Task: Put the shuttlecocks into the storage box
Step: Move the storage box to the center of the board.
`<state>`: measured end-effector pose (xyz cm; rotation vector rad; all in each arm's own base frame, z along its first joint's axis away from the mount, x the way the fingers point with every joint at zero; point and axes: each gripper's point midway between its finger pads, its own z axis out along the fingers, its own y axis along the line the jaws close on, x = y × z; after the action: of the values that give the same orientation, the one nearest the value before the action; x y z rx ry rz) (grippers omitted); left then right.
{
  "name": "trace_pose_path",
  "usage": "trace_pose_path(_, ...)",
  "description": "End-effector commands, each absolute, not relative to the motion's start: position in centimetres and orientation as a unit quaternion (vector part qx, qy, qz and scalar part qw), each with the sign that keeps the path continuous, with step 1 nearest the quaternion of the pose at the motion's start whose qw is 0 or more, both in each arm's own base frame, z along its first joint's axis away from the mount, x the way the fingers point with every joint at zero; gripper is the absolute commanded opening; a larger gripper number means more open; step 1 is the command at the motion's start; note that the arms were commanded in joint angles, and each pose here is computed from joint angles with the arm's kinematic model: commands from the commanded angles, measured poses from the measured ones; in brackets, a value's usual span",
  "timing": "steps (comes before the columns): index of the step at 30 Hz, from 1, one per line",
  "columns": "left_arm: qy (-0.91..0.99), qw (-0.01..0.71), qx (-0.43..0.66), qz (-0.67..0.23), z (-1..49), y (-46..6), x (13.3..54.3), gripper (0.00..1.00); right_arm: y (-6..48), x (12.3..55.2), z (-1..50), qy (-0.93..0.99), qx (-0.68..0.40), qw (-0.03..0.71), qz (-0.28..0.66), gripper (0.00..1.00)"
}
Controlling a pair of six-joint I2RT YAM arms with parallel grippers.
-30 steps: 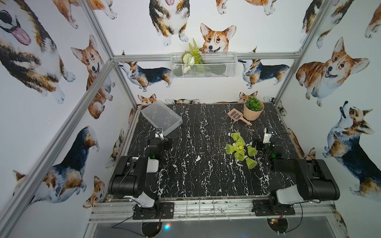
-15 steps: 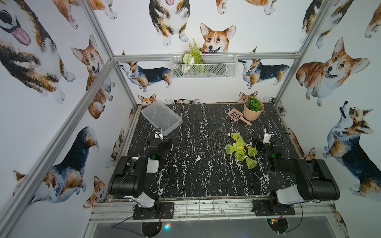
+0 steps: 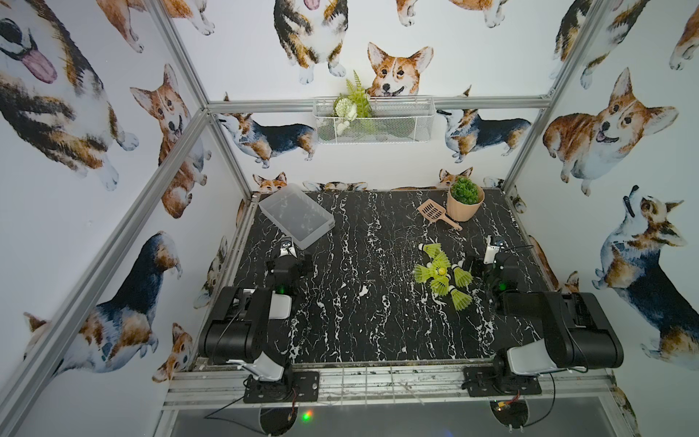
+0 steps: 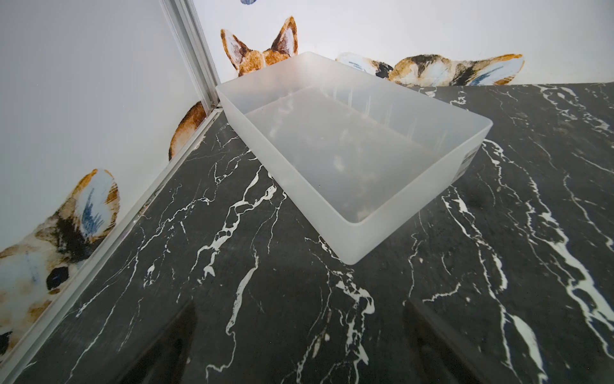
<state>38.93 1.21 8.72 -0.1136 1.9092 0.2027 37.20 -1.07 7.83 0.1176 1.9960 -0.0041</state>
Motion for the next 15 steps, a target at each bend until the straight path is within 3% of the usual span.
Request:
trace_pose_path(1, 0.808, 0.580, -0.053, 0.087, 9.3, 1.2, 39.2, 1.00, -1.1, 37.6, 8.9, 0.826, 0.055, 0.561, -0.001, 1.00)
trace_pose_path(6, 0.807, 0.582, -0.054, 0.086, 9.3, 1.2, 39.1, 1.00, -1.1, 37.6, 9.1, 0.824, 0.052, 0.564, -0.002, 1.00)
trace_pose_path(15, 0.754, 0.648, -0.070, 0.082, 11.0, 1.7, 36.0, 1.00, -2.0, 36.3, 12.9, 0.815, 0.079, 0.573, -0.024, 1.00)
